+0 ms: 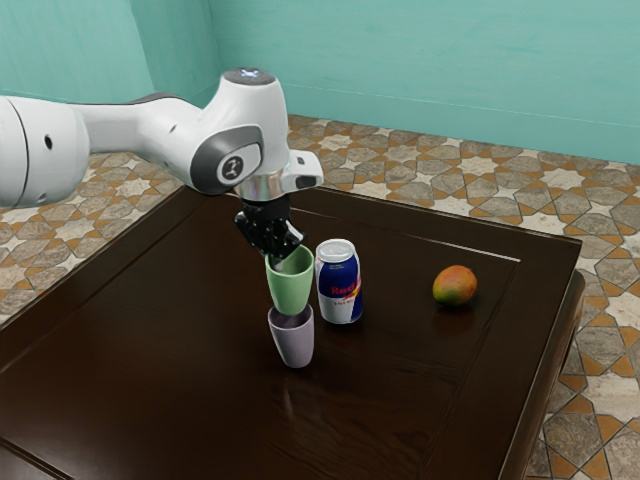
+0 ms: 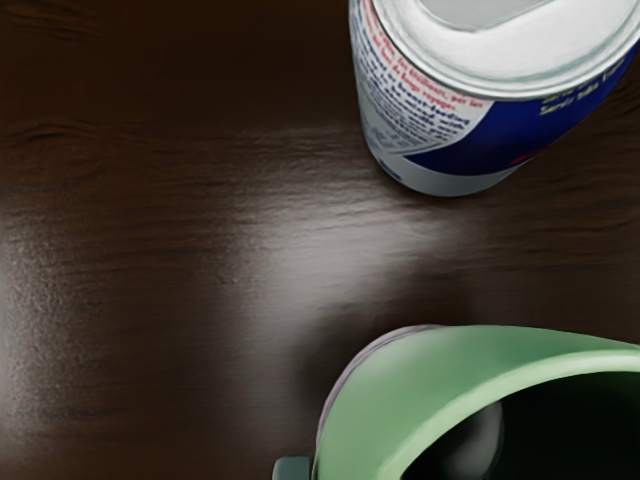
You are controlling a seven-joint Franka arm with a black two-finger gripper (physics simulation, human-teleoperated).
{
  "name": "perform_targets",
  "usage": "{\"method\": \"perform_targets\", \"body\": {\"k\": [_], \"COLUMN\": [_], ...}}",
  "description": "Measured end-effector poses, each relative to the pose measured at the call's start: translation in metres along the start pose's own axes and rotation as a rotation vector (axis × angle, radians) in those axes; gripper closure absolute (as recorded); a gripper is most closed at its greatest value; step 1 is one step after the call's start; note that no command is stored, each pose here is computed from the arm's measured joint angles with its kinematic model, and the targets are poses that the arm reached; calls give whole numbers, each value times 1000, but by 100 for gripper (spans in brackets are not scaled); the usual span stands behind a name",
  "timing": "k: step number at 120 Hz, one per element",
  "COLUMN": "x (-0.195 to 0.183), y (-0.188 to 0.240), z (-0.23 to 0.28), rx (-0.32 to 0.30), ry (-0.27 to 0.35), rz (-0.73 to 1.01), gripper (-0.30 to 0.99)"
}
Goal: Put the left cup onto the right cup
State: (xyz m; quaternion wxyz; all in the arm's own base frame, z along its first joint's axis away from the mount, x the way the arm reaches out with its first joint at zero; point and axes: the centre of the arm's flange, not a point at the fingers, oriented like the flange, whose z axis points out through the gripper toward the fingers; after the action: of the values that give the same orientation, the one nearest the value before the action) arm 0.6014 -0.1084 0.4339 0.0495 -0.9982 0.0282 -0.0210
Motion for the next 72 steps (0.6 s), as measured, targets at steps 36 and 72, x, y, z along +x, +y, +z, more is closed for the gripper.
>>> {"method": "perform_targets", "body": {"k": [36, 72], "x": [0, -4], "y": [4, -9], "z": [31, 4], "rx": [7, 7], "ry": [-53, -18], "rz": [-12, -33], "gripper": [73, 20]}}
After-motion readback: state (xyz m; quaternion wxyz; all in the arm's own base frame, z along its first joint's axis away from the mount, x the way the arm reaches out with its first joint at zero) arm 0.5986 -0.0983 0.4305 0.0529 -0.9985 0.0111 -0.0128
